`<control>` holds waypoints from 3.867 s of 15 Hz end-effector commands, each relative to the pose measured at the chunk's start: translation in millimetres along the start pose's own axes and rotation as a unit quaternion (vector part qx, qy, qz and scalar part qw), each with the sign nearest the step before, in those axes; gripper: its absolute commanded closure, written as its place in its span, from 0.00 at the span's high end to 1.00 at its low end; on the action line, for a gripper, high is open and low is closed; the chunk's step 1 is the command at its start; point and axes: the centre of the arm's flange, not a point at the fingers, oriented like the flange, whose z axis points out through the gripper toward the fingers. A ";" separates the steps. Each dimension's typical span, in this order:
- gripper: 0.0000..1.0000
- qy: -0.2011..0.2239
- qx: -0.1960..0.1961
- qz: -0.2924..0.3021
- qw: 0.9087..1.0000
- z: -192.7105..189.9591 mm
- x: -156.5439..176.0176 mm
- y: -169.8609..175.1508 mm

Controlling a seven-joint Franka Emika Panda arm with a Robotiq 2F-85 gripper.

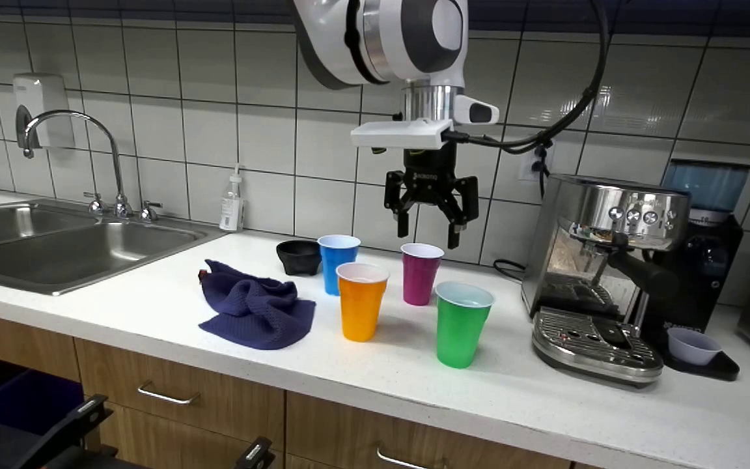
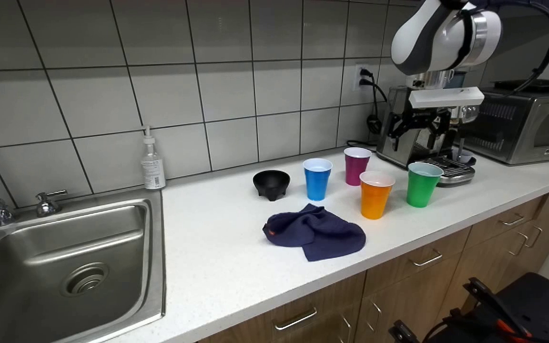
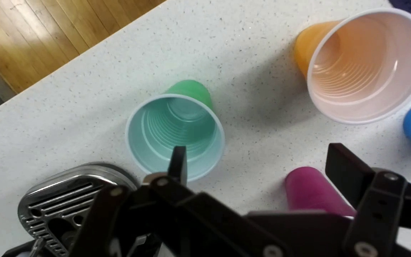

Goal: Stack the cups together

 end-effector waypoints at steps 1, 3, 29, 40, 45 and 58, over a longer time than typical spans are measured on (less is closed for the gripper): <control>1.00 -0.013 -0.008 0.018 1.000 19.1 28.9 5.7; 1.00 -0.022 -0.009 0.023 0.999 30.5 34.6 8.2; 0.42 -0.058 -0.011 0.059 0.997 91.6 57.7 14.2; 0.01 -0.044 -0.018 0.056 0.997 67.9 36.3 22.1; 0.01 -0.029 -0.013 0.052 0.998 38.6 10.6 17.4; 0.01 0.042 0.004 0.049 0.998 -60.5 -59.0 -38.3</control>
